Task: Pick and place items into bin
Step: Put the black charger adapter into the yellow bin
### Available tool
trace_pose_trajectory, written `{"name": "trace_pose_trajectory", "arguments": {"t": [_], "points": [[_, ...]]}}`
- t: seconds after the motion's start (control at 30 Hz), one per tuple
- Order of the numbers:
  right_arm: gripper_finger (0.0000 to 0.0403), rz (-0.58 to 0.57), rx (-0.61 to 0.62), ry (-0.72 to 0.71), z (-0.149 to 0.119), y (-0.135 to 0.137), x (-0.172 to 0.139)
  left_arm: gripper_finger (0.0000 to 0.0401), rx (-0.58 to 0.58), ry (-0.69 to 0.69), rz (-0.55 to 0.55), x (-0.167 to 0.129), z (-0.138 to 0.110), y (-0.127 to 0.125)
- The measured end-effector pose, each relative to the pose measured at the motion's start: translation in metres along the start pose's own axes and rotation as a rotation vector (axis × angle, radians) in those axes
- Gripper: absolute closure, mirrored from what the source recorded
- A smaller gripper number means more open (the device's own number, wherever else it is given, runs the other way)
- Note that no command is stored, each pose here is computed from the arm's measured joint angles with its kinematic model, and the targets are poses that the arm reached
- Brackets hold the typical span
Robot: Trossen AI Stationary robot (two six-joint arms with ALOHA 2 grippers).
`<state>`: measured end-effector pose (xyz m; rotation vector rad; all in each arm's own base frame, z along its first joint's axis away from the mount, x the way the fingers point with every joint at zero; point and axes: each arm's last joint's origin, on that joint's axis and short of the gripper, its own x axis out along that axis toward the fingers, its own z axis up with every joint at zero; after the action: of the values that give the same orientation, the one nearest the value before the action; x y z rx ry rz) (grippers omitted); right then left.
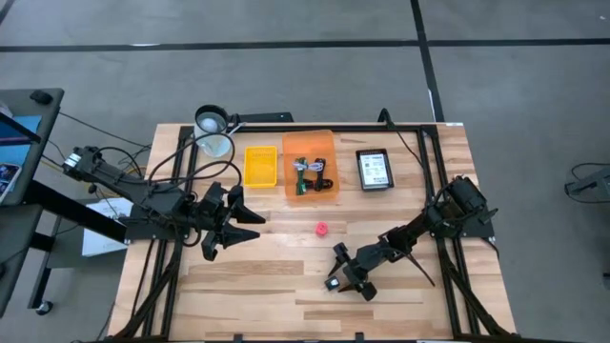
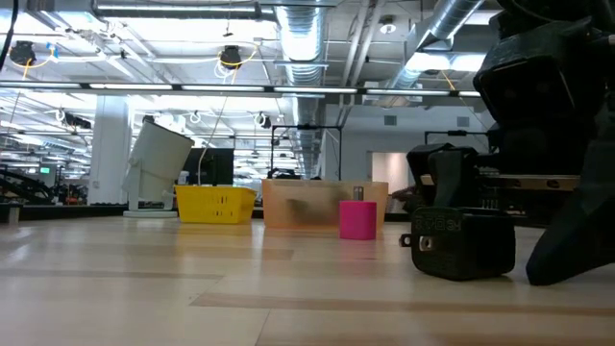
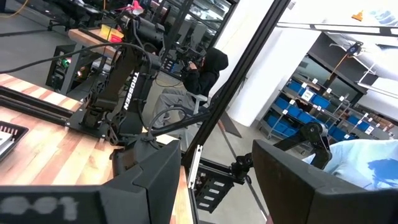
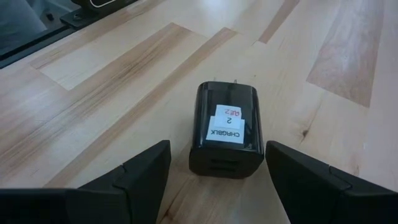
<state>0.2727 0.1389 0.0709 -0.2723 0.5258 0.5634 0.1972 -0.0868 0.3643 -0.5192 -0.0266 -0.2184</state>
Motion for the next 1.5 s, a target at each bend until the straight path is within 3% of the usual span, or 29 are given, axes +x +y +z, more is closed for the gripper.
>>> {"name": "trace_pose_trajectory", "arguments": {"t": [0.4, 0.8, 1.2, 1.5], "points": [[0.0149, -0.004, 0.000, 0.004, 0.003, -0.001, 0.002, 0.0212, 0.000, 0.000, 0.000, 0.000, 0.000, 0.000], [0.0258, 0.000, 0.014, 0.016, 0.003, -0.001, 0.002, 0.0212, 0.001, 0.005, 0.003, 0.000, -0.001, 0.000], [0.0248, -0.003, 0.024, 0.022, 0.002, -0.004, 0.002, 0.0212, 0.001, 0.006, 0.003, 0.000, -0.001, 0.000], [0.0261, -0.041, 0.158, 0.021, 0.001, -0.017, 0.002, 0.0212, 0.001, 0.004, 0.008, 0.000, 0.000, 0.001]]}}
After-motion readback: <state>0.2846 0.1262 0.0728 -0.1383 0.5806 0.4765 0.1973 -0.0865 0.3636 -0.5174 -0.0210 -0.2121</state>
